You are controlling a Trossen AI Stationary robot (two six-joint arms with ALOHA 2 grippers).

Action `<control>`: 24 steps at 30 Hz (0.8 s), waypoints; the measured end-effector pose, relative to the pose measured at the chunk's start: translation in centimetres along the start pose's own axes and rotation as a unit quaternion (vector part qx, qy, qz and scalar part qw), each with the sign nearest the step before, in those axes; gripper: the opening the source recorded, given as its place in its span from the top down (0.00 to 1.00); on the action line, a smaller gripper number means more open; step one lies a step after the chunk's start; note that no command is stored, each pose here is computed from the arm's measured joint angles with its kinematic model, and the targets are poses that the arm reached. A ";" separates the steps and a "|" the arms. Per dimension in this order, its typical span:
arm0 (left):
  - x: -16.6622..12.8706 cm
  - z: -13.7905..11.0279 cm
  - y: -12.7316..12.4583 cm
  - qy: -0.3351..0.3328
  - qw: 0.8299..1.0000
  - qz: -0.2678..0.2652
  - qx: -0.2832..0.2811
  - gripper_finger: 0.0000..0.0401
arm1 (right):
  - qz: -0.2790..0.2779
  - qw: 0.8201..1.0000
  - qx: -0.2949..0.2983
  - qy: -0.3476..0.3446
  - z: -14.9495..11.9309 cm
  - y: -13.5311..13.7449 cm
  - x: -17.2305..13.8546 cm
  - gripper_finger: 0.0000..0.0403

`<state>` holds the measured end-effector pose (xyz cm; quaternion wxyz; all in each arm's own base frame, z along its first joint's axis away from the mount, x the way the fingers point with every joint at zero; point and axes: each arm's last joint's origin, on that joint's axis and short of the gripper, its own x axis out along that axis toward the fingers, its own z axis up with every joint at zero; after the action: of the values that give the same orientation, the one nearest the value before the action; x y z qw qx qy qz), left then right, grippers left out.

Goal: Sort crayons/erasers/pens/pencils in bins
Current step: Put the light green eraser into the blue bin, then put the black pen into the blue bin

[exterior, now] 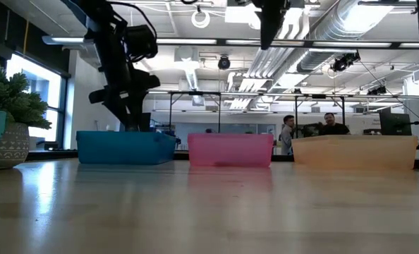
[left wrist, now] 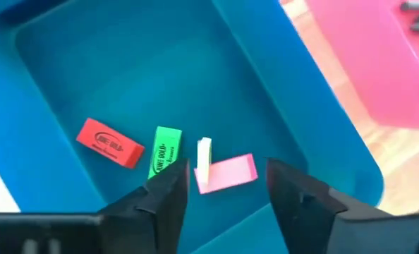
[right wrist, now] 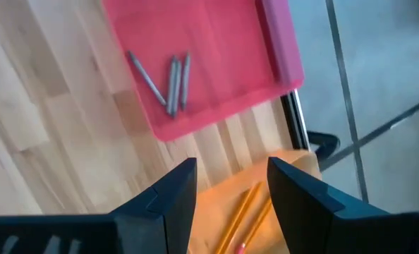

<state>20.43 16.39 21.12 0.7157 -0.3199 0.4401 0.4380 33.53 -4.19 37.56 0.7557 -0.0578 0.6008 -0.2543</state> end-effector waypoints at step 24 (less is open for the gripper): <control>-9.1 0.5 -2.0 0.020 0.990 -0.031 0.137 0.52 | 0.138 0.970 0.178 0.095 -7.4 2.5 4.1 0.59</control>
<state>20.34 12.87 29.81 0.7570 -0.2412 0.4998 0.3450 28.01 -2.30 30.94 0.7210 0.1856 0.6171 -0.2547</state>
